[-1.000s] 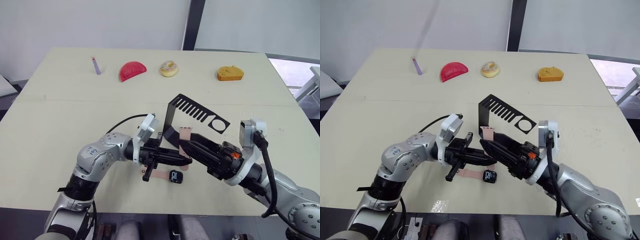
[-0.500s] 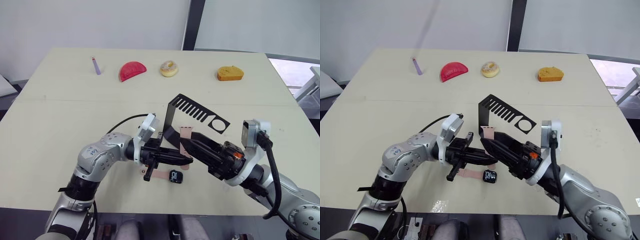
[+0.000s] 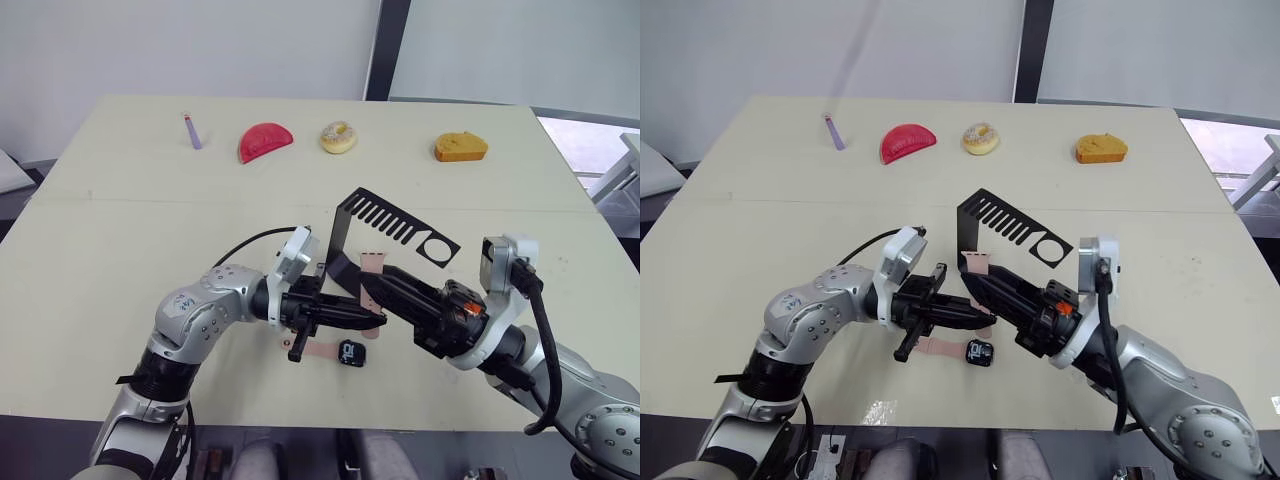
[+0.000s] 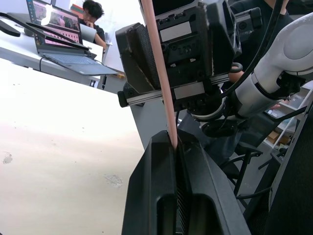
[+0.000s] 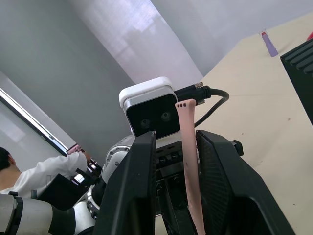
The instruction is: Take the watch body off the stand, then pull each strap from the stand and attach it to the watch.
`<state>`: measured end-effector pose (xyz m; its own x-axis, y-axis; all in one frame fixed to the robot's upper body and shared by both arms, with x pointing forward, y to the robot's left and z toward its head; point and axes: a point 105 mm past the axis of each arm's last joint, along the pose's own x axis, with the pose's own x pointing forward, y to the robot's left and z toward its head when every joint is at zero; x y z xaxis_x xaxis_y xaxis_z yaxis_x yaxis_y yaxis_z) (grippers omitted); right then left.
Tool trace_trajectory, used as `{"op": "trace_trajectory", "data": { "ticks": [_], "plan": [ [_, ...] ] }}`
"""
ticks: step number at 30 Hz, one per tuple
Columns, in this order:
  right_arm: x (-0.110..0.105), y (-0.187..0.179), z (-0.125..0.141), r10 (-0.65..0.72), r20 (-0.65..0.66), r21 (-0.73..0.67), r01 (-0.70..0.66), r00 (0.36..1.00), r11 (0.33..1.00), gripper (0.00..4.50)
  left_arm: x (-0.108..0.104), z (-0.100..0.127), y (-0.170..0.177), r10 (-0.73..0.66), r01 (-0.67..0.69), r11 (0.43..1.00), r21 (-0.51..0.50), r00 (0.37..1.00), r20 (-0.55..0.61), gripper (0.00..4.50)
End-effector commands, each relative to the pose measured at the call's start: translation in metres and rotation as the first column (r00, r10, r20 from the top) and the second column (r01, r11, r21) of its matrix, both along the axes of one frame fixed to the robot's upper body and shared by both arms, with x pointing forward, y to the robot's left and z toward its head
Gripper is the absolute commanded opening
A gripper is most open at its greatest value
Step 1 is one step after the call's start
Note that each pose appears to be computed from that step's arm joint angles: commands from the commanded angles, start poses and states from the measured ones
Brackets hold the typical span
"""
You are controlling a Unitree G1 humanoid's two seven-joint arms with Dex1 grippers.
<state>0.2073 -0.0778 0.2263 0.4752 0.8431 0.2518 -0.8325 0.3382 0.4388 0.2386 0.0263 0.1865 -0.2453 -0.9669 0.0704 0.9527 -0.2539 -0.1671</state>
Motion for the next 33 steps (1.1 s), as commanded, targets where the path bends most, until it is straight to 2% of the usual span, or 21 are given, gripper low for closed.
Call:
{"op": "trace_trajectory", "data": {
  "ticks": [1, 33],
  "plan": [
    [-0.0017, 0.0000, 0.0068, 0.006, 0.025, 0.017, -0.007, 1.000, 1.000, 1.38, -0.0061, 0.0092, 0.0000, -0.016, 0.018, 0.999, -0.032, 0.999, 0.045, 0.00],
    [0.0018, -0.0069, 0.0115, -0.017, 0.033, 0.028, 0.016, 0.999, 0.999, 1.38, -0.0037, 0.0068, 0.0005, -0.006, 0.008, 0.999, -0.036, 0.999, 0.039, 0.00]
  ]
}}
